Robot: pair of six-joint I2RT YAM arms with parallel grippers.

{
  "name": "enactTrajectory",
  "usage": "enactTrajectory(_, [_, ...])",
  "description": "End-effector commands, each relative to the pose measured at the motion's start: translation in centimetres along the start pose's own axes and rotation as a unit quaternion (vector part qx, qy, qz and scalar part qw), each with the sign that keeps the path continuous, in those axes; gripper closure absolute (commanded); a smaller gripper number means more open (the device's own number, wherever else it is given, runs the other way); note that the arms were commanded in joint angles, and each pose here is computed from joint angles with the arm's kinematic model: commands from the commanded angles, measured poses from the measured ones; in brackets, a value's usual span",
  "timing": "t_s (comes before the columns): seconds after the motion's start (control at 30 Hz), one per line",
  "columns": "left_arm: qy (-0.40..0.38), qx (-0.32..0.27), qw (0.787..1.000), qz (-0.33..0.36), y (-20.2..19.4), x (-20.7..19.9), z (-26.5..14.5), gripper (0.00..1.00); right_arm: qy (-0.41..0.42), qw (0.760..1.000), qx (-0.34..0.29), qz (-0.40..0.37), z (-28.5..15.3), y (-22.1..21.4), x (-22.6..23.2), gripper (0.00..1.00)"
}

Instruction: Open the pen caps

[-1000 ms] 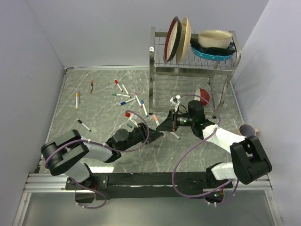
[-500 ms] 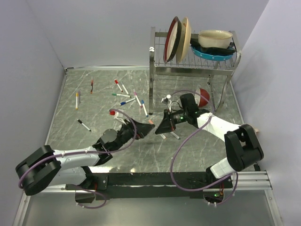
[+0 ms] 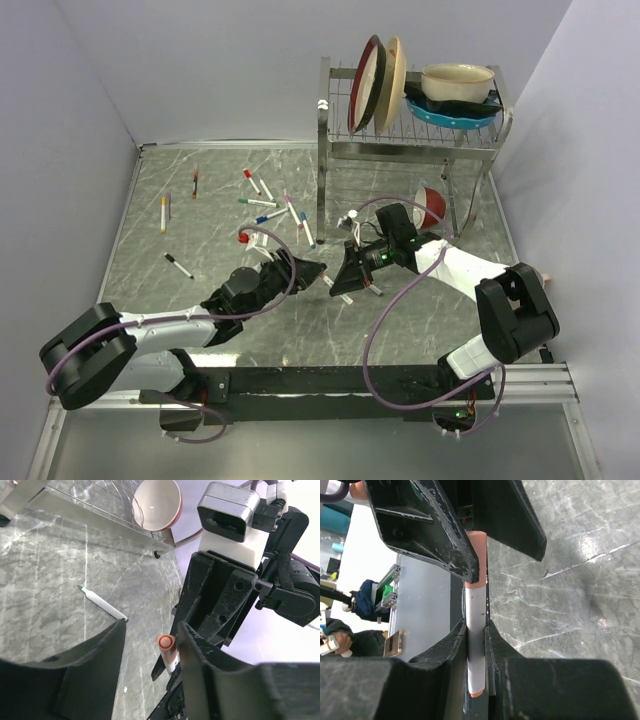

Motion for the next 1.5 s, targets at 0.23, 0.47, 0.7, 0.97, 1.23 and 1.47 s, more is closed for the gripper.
enactTrajectory(0.23, [-0.042, -0.002, 0.999, 0.012, 0.9, -2.4, 0.3, 0.99, -0.014, 1.000, -0.008, -0.022, 0.1, 1.2, -0.2, 1.00])
enactTrajectory(0.47, [0.071, -0.146, 0.987, -0.017, 9.4, 2.2, -2.8, 0.99, -0.077, 0.996, 0.039, -0.026, 0.4, 0.4, -1.7, 1.00])
enactTrajectory(0.7, [0.139, -0.193, 0.971, -0.036, 12.4, 5.1, -5.4, 0.99, -0.123, 0.989, 0.082, -0.022, 0.6, -0.4, -2.9, 1.00])
enactTrajectory(0.97, [0.273, -0.149, 0.945, -0.100, 9.0, 11.7, -6.6, 0.99, -0.305, 0.940, 0.145, -0.044, -1.4, -1.1, -6.3, 1.00])
enactTrajectory(1.23, [0.309, -0.111, 0.937, -0.118, 7.3, 13.9, -6.1, 0.99, -0.382, 0.900, 0.205, -0.042, -2.2, -2.7, -8.3, 0.94])
enactTrajectory(1.47, [0.331, -0.086, 0.932, -0.119, 6.9, 14.8, -5.2, 0.89, -0.404, 0.879, 0.248, -0.047, -1.9, -3.7, -9.1, 0.85])
Point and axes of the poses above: each gripper's point midway between its finger pads, its own z axis out along the fingers, its own x axis along the line the jaws close on, y = z × x, the point moved 5 cm from there along -z, back along the fingers, and after that the axes turned 7 degrees about -z, right-handed, at the moved point
